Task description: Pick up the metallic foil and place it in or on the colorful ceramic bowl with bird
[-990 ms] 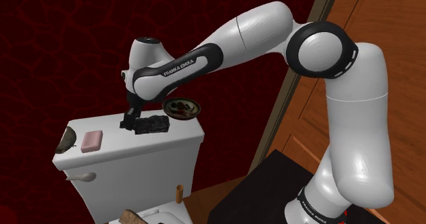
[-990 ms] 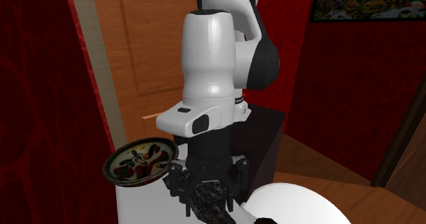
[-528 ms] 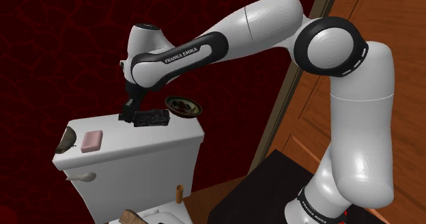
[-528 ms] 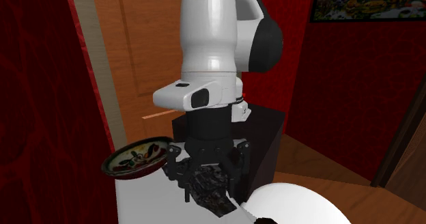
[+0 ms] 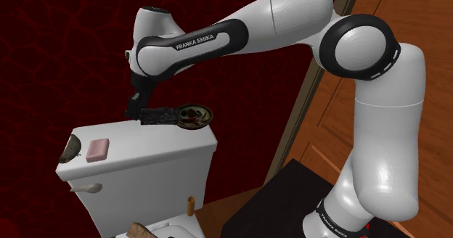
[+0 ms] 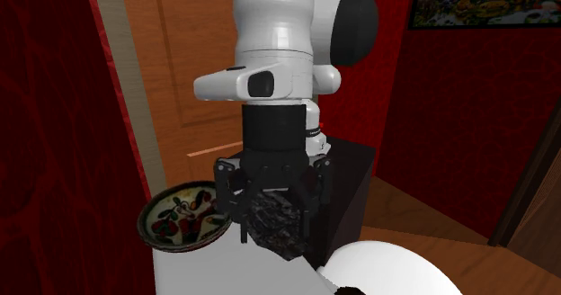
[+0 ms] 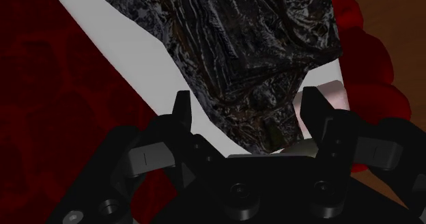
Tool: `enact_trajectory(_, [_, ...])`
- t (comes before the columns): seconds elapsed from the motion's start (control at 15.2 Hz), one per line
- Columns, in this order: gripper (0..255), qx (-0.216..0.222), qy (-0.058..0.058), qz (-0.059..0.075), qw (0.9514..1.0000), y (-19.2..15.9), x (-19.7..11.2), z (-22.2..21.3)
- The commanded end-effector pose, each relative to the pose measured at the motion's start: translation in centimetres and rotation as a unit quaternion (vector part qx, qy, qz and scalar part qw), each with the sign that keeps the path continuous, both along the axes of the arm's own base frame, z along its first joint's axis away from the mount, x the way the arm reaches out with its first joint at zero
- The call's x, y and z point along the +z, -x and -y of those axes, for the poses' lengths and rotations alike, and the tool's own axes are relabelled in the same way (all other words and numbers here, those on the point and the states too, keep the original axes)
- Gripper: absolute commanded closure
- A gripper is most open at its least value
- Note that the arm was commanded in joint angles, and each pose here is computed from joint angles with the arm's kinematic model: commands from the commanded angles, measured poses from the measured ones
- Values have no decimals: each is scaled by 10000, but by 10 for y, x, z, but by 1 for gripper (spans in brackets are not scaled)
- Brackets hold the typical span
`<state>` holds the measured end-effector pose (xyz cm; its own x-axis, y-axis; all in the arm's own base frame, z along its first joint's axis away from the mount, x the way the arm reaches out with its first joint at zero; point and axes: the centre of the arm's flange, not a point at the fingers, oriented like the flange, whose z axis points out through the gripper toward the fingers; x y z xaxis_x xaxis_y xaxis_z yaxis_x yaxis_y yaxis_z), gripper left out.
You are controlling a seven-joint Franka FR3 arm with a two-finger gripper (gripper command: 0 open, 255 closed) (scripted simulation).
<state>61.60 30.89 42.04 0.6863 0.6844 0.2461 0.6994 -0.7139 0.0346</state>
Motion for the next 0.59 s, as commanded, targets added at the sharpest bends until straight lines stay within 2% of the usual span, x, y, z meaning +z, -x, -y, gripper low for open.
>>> enact_trajectory(0.0, [255, 0, 1, -1, 10000, 2, 5, 1])
enact_trajectory(0.53, [255, 0, 1, -1, 10000, -7, 12, 106])
